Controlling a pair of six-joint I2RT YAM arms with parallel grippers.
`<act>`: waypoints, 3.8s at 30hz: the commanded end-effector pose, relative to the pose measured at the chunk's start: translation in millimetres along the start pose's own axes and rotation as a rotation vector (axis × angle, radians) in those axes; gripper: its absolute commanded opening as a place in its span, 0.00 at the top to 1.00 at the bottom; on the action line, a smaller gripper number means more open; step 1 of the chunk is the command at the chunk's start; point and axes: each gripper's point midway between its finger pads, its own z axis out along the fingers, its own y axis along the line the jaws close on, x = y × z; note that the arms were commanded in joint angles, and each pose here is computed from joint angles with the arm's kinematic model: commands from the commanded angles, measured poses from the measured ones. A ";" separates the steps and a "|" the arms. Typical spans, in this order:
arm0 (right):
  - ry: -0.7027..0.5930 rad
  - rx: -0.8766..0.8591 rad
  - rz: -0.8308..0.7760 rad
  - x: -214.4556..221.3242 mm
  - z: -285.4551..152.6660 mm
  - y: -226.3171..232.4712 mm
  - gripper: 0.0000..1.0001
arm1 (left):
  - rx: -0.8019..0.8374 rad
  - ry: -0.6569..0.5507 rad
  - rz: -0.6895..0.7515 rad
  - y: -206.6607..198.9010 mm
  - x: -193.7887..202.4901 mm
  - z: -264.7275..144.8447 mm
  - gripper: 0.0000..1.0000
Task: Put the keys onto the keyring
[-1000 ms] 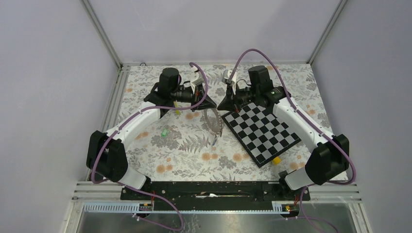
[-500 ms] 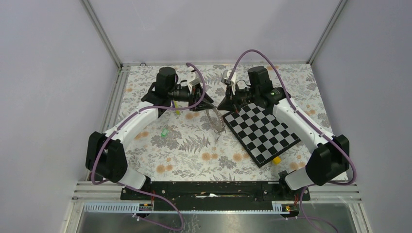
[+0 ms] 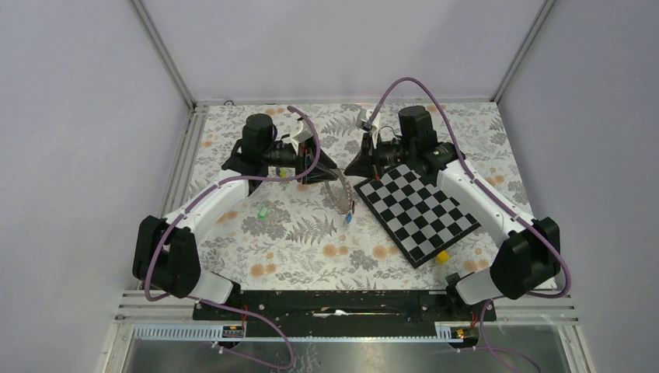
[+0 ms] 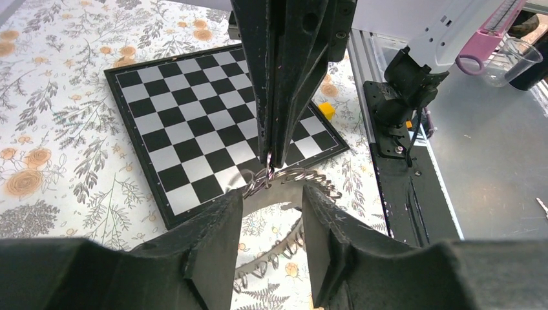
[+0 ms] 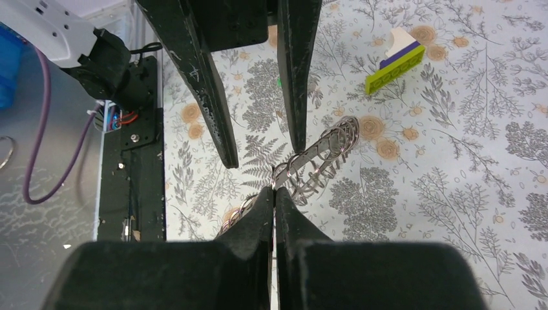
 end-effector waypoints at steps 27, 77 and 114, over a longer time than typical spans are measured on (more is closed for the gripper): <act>-0.100 -0.048 -0.037 -21.6 -6.4 14.1 1.00 | 0.052 -0.033 0.130 -11.0 -18.2 9.0 1.00; 0.059 0.036 -0.232 27.0 -11.9 -4.8 0.60 | 0.154 0.180 0.220 -42.2 0.8 11.8 1.00; 0.063 0.061 -0.177 29.3 12.5 3.9 0.65 | 0.193 0.173 0.219 -51.8 5.9 14.3 1.00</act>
